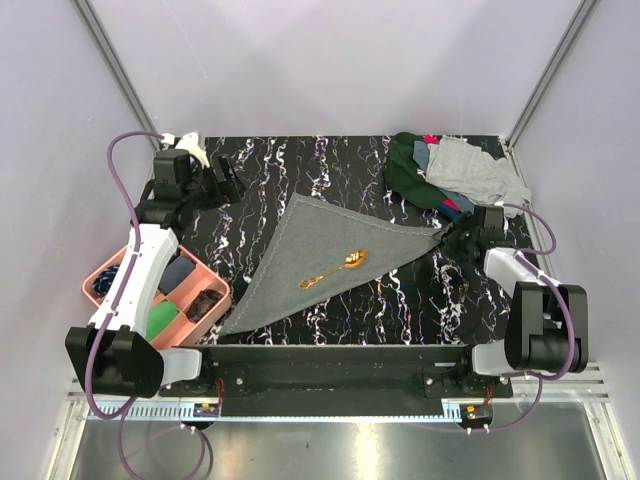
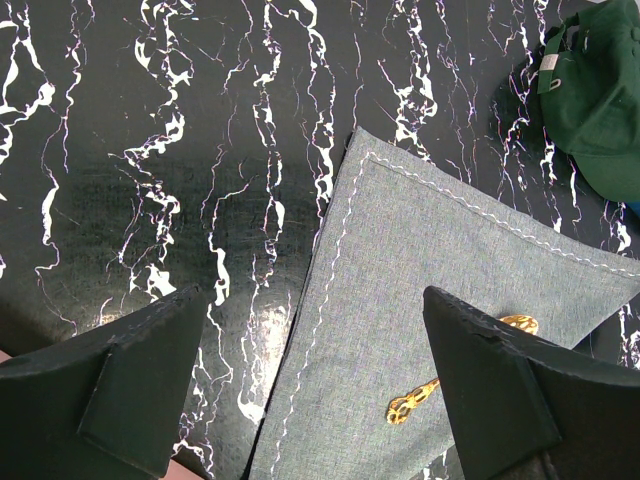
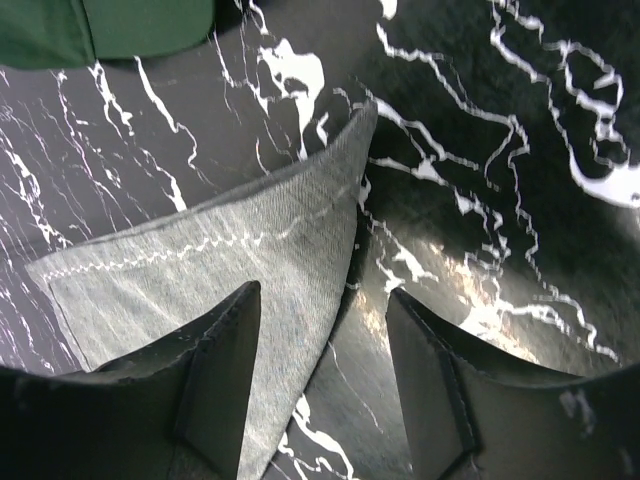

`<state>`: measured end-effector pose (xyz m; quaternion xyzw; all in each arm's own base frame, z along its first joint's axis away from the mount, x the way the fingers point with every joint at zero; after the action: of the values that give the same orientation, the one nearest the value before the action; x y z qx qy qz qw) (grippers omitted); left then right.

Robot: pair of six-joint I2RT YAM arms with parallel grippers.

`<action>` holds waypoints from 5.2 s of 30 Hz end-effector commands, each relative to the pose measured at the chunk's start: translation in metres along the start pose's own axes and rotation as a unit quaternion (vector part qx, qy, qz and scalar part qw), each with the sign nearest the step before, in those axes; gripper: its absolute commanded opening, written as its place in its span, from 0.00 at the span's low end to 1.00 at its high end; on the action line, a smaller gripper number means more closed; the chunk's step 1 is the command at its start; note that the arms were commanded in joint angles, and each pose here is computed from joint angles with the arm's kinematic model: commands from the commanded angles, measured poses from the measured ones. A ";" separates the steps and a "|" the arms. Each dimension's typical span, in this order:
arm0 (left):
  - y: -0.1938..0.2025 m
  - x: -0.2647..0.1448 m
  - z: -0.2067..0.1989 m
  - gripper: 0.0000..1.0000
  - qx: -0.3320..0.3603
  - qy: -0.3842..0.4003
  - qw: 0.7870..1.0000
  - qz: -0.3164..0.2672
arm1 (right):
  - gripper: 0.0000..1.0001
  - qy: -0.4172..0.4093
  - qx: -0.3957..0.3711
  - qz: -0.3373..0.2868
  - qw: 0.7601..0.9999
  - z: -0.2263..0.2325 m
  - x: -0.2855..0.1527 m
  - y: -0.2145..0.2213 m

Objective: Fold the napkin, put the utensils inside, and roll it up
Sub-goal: Fold the napkin

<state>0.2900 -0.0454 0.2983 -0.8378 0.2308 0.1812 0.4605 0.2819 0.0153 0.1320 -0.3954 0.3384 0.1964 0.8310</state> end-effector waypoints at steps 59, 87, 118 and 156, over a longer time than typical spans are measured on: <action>-0.015 -0.009 -0.013 0.93 0.011 0.030 0.999 -0.034 | 0.08 0.027 -0.020 -0.014 0.999 -0.028 0.061 -0.023; -0.014 -0.008 -0.014 0.93 0.006 0.040 0.999 -0.026 | 0.00 -0.154 -0.125 -0.077 0.977 0.056 0.003 -0.034; -0.013 -0.012 -0.017 0.93 0.002 0.053 0.998 -0.026 | 0.00 -0.338 -0.224 0.080 0.910 0.193 -0.034 0.119; -0.014 -0.015 -0.019 0.94 0.002 0.057 0.998 -0.031 | 0.18 -0.364 -0.287 0.181 0.867 0.220 -0.025 0.201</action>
<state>0.2895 -0.0491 0.2998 -0.8430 0.2450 0.1705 0.4475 0.2334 0.2992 0.1305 -0.4539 0.0472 0.5547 0.6957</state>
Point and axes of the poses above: each gripper's point midway between its finger pads, its own x axis out along the fingers, its own z axis along the line the jaws close on, y = z × x, the point moved 10 cm from there along -x, back along the fingers, and after that the axes turned 13 degrees about -x, right-handed, at the moved point
